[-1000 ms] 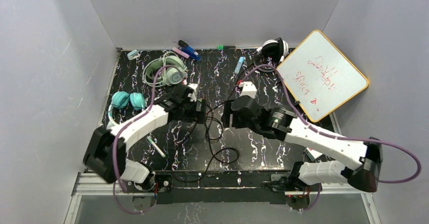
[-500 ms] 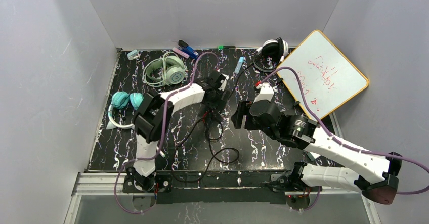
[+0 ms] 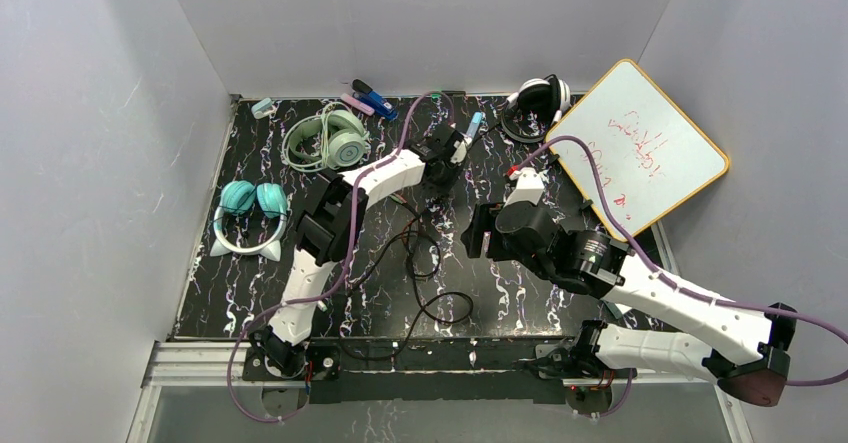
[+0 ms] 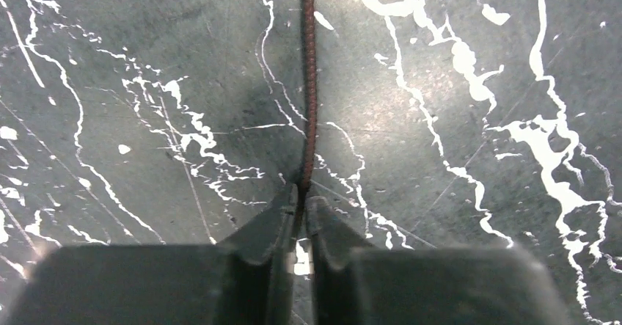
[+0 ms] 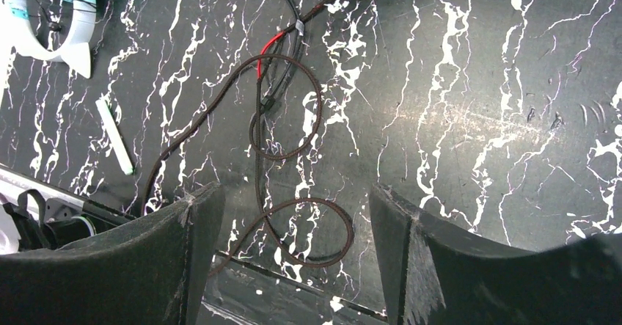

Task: Wrap the headphones
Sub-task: Move the headphones cable to the center of the board, then move the headphones to the center of the board.

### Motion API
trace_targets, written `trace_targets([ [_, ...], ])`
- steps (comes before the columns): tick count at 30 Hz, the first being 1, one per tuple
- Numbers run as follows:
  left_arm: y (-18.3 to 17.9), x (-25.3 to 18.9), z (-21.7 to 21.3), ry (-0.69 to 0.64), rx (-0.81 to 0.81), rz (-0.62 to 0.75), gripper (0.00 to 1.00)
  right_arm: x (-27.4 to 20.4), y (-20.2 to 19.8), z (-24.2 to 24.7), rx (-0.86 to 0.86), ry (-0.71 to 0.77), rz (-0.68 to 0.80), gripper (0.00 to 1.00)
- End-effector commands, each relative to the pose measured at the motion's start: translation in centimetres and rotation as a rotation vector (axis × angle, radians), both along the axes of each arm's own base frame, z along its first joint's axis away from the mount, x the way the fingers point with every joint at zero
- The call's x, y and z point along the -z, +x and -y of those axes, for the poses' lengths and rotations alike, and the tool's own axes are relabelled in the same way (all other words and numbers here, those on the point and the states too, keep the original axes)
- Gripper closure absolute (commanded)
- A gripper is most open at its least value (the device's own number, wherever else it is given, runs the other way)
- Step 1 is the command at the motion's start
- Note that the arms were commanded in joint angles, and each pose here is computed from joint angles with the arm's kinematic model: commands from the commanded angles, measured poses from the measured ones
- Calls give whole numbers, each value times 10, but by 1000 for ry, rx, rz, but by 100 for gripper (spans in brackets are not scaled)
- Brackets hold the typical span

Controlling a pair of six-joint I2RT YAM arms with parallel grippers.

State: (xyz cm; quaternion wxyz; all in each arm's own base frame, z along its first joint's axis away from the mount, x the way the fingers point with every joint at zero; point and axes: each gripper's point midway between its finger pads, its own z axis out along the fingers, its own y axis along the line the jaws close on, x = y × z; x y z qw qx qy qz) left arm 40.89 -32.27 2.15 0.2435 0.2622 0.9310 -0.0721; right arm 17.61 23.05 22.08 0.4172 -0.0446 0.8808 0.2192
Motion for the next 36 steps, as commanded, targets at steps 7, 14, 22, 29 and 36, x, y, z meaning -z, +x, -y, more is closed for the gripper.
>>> trace_targets([
  [7,-63,7,-87,210,-200,-75,100,3,2,4,37,20,-3,20],
  [14,-120,-32,-182,30,-584,-56,100,26,3,0,77,-6,-70,20],
  [22,-151,-83,-187,-205,-619,45,100,42,22,6,204,-31,-90,19],
  [29,-132,-115,-165,-251,-456,97,45,35,32,4,193,-24,-101,18],
  [36,-76,-98,-146,-93,-358,83,12,32,24,12,176,9,-99,18],
])
